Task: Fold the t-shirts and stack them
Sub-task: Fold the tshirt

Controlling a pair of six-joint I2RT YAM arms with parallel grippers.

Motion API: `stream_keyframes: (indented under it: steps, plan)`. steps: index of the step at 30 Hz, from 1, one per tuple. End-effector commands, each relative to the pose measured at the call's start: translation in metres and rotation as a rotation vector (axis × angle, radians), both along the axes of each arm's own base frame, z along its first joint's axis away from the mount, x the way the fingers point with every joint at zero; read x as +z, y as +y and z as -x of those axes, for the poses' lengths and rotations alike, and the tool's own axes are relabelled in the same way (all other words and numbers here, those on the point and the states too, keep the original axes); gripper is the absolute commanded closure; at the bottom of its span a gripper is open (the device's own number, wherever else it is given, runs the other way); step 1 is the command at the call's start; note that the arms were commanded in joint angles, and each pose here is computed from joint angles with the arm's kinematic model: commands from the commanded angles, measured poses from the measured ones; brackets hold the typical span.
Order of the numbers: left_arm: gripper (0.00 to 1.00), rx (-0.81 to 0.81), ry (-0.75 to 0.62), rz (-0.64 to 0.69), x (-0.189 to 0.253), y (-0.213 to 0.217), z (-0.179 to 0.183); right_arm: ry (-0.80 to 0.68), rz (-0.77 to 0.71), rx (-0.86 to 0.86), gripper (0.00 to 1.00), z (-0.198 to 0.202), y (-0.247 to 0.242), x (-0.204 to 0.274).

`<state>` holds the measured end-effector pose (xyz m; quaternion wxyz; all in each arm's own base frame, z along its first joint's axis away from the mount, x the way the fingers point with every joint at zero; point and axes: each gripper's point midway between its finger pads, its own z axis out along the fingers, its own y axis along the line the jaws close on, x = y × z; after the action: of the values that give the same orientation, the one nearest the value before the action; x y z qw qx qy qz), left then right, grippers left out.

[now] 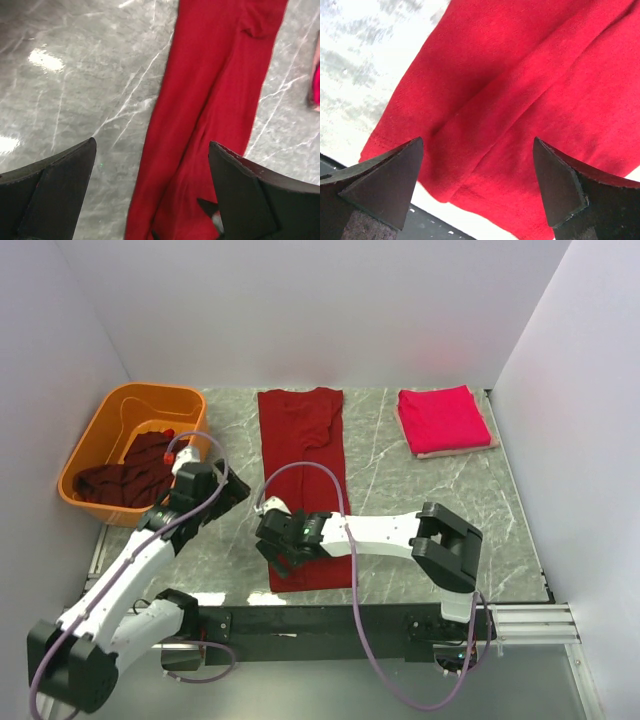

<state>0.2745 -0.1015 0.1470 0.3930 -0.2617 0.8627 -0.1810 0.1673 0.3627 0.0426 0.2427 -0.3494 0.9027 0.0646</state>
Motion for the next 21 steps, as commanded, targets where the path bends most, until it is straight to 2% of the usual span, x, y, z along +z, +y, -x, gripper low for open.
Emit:
stream_keyframes:
  steps: [1, 9, 17, 21]
  plan:
    - [0.01, 0.061, -0.107, 0.047, 0.029, 0.006, -0.001, -0.018, -0.028, -0.025, 0.04, 0.000, 0.011, 0.011]
    - [0.00, 0.056, -0.084, 0.034, 0.022, 0.008, 0.004, -0.040, 0.075, -0.101, 0.04, -0.004, -0.008, -0.007]
    - [0.01, 0.072, -0.081, 0.017, 0.021, 0.012, 0.003, -0.128, 0.112, -0.200, 0.03, -0.014, -0.040, 0.016]
    - [0.01, 0.080, -0.078, 0.011, 0.021, 0.014, 0.005, -0.096, 0.132, -0.212, 0.03, -0.006, -0.057, 0.012]
